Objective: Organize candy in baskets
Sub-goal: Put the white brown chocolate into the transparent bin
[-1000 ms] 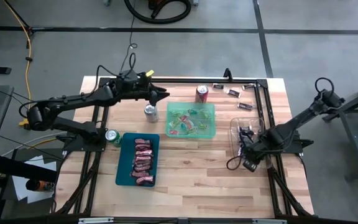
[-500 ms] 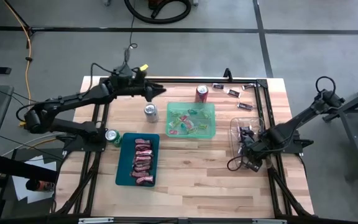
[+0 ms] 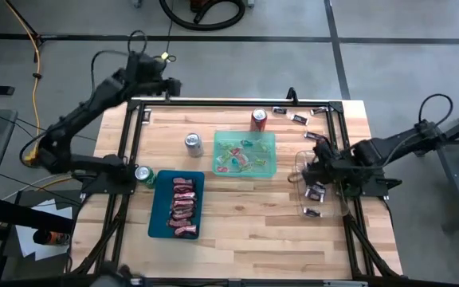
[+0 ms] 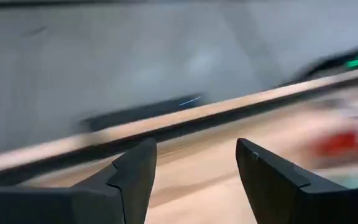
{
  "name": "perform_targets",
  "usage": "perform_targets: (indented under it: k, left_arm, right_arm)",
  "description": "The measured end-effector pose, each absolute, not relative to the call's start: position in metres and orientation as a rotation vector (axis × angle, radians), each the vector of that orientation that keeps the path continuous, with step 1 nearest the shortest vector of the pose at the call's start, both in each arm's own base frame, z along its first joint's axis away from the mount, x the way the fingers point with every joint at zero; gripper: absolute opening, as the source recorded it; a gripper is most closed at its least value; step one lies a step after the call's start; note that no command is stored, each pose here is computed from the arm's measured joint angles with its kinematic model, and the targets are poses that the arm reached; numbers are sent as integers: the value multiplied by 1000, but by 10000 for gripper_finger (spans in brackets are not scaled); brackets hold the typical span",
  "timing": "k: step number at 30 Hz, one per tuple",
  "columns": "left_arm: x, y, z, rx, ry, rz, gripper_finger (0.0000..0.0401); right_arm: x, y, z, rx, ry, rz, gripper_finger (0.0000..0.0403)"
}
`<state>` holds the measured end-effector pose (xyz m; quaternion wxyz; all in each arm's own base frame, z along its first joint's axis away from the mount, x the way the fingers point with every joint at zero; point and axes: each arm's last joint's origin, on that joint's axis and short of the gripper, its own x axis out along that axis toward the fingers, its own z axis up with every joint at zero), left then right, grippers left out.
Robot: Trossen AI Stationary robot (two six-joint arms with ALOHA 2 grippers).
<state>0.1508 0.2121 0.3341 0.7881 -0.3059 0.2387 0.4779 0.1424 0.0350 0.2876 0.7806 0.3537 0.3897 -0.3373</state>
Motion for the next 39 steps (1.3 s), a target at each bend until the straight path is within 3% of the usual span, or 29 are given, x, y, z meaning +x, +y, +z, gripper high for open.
perform_targets:
  k: [3,9,19,24,29,39]
  left_arm:
    - [142,238,304,-689,744,1198,199]
    - [137,262,236,-863,1114,1320,182]
    - [148,254,181,-774,1299,1470,141]
    - [150,259,167,-772,1229,1606,98]
    - [152,258,162,-775,1046,1824,11]
    - [151,223,130,-839,620,2210,0]
  right_arm:
    - [157,23,288,763,744,-699,226]
    - [180,0,291,713,611,-658,226]
    - [187,-16,293,636,587,-632,226]
    - [187,-20,293,582,598,-632,226]
    - [187,-22,293,550,605,-633,226]
    - [187,-21,293,564,618,-604,226]
